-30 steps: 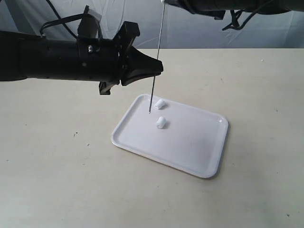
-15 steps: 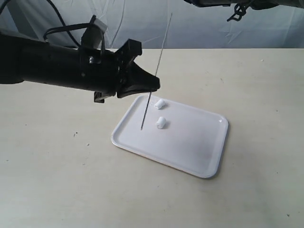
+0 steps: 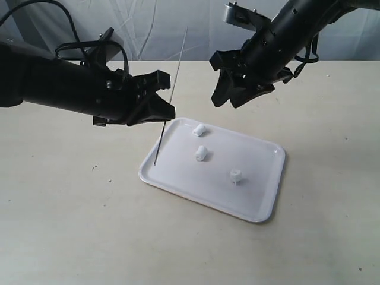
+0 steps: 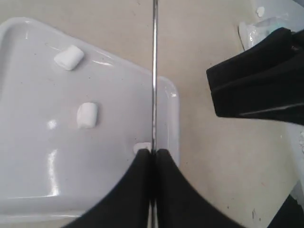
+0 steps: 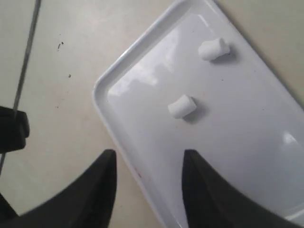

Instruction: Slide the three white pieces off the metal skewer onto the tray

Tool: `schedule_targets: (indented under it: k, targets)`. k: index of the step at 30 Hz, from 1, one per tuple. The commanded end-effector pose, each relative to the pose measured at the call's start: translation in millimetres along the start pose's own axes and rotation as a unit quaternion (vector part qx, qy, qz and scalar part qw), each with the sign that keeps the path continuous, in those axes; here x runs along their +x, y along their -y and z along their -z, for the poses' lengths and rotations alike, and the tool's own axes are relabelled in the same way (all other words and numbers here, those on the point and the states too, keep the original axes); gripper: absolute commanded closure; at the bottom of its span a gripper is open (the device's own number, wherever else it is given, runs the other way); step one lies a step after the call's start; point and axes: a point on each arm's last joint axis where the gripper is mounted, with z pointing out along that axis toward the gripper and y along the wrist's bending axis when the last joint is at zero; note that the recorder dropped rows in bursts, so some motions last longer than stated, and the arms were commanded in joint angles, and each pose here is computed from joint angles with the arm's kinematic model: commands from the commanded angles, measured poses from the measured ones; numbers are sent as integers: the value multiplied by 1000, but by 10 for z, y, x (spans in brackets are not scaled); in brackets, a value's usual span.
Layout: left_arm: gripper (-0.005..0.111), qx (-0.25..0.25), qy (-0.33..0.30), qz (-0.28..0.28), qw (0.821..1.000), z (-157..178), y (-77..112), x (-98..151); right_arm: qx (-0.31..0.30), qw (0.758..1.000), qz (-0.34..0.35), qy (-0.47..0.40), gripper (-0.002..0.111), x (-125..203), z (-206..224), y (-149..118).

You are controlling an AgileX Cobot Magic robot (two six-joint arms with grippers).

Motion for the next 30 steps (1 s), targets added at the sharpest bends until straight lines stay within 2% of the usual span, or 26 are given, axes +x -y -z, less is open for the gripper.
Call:
schedule_targets:
  k: [1, 2, 5, 8, 11, 14, 18, 24, 27, 28, 30]
  targets:
    - [107, -35, 13, -44, 998, 59, -21, -12, 1, 995, 43, 89, 81, -31, 169, -112]
    - [107, -59, 50, -49, 996, 140, -41, -27, 10, 990, 55, 129, 83, 2, 273, -166]
    - [107, -93, 93, -99, 986, 350, -19, 6, 53, 977, 74, 195, 83, 101, 443, -202]
    - [107, -109, 130, -134, 976, 606, 44, 101, 95, 959, 91, 252, 83, 301, 595, -233]
    - [107, -124, 165, -196, 959, 889, 112, 238, 132, 941, 106, 292, 83, 548, 705, -252]
    - [107, -121, 215, -219, 944, 1203, 192, 426, 169, 921, 125, 328, 83, 831, 812, -275]
    - [107, -112, 274, -265, 918, 1584, 283, 697, 223, 882, 136, 392, 83, 1262, 969, -297]
    - [107, -91, 341, -306, 884, 1952, 319, 1076, 265, 833, 152, 462, 83, 1860, 1123, -357]
    - [107, -81, 335, -311, 886, 1967, 266, 1230, 272, 818, 153, 483, 83, 2100, 1128, -363]
    - [107, -75, 324, -301, 894, 1946, 240, 1276, 272, 819, 152, 482, 83, 2165, 1099, -352]
    - [107, -61, 306, -238, 920, 1868, 155, 1335, 272, 815, 154, 488, 83, 2304, 1066, -345]
